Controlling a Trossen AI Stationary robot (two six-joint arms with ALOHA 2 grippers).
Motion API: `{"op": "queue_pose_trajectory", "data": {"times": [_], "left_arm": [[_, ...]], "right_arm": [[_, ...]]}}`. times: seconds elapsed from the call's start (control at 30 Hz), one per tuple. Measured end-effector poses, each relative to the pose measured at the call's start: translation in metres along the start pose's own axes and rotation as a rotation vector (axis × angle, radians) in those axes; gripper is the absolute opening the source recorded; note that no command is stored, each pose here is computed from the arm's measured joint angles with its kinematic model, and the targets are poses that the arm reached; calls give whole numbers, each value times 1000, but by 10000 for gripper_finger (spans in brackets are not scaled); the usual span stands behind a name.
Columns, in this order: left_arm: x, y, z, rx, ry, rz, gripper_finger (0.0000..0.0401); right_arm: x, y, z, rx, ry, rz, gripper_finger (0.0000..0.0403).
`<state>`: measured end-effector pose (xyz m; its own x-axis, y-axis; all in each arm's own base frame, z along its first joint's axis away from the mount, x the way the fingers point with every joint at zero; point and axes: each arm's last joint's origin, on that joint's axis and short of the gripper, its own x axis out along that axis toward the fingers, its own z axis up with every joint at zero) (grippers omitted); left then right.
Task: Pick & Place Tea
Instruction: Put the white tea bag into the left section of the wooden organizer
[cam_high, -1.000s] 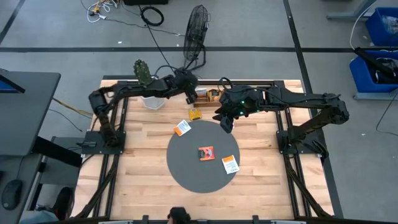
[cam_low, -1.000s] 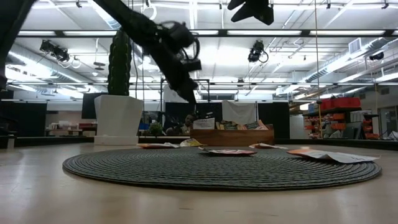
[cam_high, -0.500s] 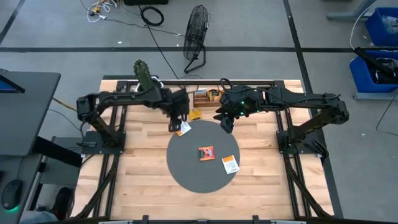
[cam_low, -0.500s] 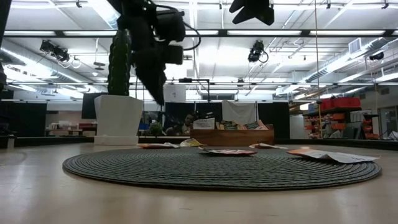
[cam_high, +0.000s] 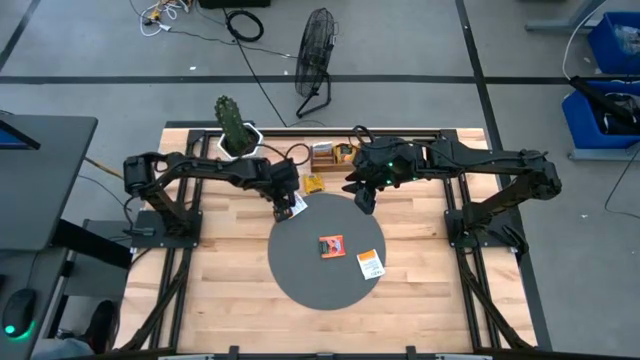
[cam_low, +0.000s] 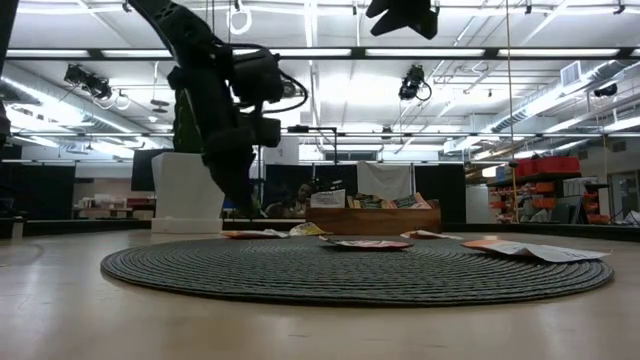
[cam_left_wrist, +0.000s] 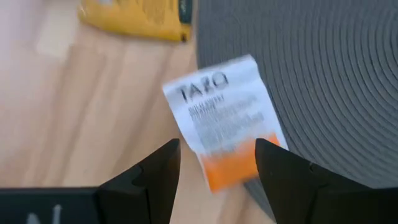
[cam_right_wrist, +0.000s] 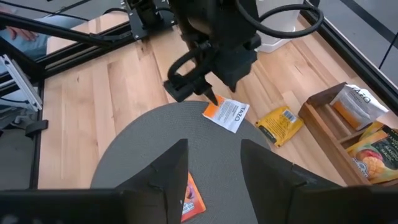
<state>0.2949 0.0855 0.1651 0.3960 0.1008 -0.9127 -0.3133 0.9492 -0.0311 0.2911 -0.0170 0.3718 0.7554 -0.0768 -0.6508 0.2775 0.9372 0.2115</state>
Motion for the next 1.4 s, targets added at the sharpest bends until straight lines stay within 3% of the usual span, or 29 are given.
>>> {"op": "queue_pose_trajectory", "data": {"times": [0.1,0.27,0.53,0.67,1.03,1.4], "left_arm": [[1,-2,6,90,-77,17,210],[-2,-1,15,339,-143,53,210],[11,9,12,604,-68,-27,210],[15,9,22,707,-44,-36,210],[36,12,44,875,86,-82,210],[47,12,45,900,195,-149,189]], "right_arm": [[0,0,0,0,-1,1,155],[0,0,0,0,-1,3,155],[0,1,1,1,-1,29,155],[0,1,1,2,-8,32,155],[0,2,2,4,-5,57,155],[0,2,2,4,-7,58,155]]}}
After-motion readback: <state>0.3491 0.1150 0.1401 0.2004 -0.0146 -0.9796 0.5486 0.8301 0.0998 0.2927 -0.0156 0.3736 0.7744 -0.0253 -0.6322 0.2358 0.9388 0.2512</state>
